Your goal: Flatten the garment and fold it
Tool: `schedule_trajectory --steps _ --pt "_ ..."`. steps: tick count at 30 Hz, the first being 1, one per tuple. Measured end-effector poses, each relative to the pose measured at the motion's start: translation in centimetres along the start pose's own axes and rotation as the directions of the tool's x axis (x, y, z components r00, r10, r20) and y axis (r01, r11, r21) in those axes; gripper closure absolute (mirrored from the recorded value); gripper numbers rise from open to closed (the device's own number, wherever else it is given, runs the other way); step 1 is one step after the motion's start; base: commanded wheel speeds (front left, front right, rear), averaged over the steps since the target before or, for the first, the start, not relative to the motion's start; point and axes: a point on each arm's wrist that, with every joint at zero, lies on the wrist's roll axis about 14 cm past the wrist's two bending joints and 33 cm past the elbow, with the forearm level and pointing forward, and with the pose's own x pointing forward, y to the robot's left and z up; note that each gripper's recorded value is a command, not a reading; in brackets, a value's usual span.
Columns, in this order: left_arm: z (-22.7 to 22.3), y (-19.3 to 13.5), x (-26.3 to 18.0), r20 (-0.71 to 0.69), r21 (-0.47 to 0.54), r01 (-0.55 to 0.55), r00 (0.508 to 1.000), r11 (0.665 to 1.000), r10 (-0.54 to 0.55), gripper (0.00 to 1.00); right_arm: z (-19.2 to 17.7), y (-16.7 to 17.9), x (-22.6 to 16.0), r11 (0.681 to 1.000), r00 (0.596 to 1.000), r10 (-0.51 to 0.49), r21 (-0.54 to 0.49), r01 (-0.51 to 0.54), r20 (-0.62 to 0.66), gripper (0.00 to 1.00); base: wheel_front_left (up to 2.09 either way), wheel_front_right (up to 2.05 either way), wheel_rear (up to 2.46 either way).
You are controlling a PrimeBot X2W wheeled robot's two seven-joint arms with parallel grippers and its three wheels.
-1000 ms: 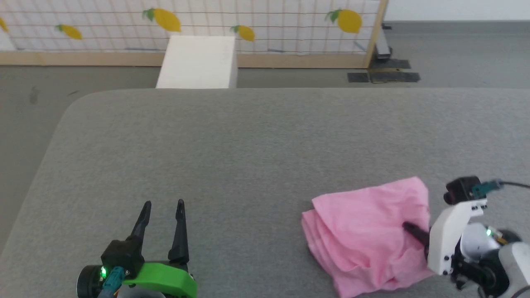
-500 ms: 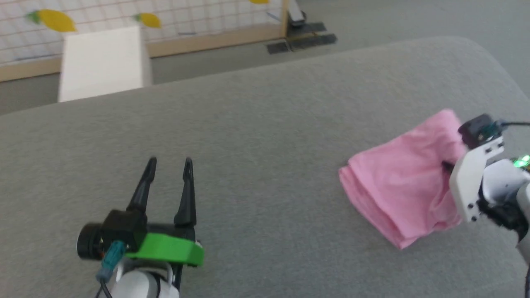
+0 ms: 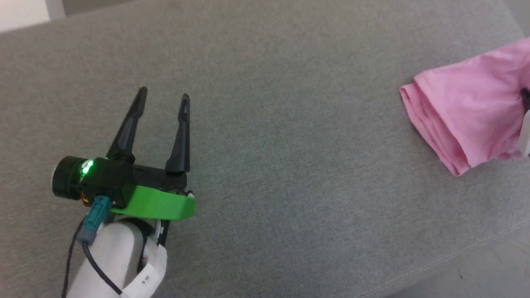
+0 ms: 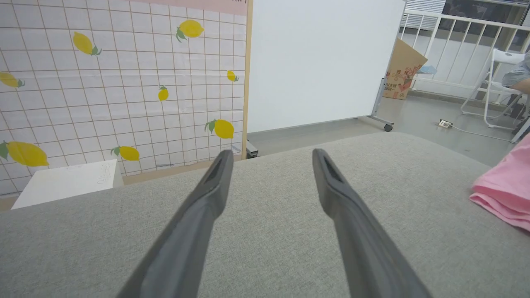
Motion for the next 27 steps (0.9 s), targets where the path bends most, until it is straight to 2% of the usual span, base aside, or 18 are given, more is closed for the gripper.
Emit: schedule_trajectory --steps 4,5,6,7,14,18,21,27 --pt "-2.7 0.9 0.3 -0.046 -0.026 -0.007 0.999 1.0 0.006 0.0 -0.7 -0.5 2.0 0.999 0.999 -0.049 -0.013 0.049 -0.01 1.0 0.0 0.0 0.0" --pt "-3.2 1.0 0.2 -0.054 -0.032 -0.01 0.999 0.999 0.008 0.0 -1.0 -0.6 2.3 0.998 0.998 -0.059 -0.018 0.059 -0.013 0.88 0.0 0.0 0.0" --pt "-3.8 1.2 0.2 -0.063 -0.039 -0.015 0.998 0.999 0.013 0.0 -1.4 -0.7 2.7 0.997 0.997 -0.069 -0.026 0.069 -0.019 0.53 0.0 0.0 0.0" --pt "-4.3 1.4 0.2 -0.072 -0.044 -0.022 0.997 0.999 0.019 0.0 -1.9 -0.8 3.1 0.996 0.997 -0.079 -0.036 0.078 -0.026 0.0 0.0 0.0 0.0" --pt "-4.7 2.7 -0.5 -0.087 -0.033 -0.065 0.994 0.997 0.062 0.0 -3.2 -2.8 3.3 0.985 0.988 -0.156 -0.072 0.154 -0.015 0.0 0.0 0.0 0.0" --pt "-3.6 2.7 -1.2 -0.077 -0.007 -0.078 0.994 0.997 0.077 0.0 -2.4 -5.3 2.0 0.972 0.978 -0.204 -0.109 0.208 0.043 0.0 0.0 0.0 0.0" --pt "-3.1 2.7 -2.4 -0.091 0.012 -0.096 0.991 0.995 0.097 0.0 -3.2 -6.3 0.5 0.968 0.973 -0.223 -0.106 0.229 0.065 0.0 0.0 0.0 0.0" --pt "-1.4 2.6 -5.5 -0.106 0.036 -0.156 0.982 0.987 0.159 0.0 -5.6 -5.0 -2.2 0.978 0.972 -0.193 -0.055 0.202 0.13 0.0 0.0 0.0 0.0"
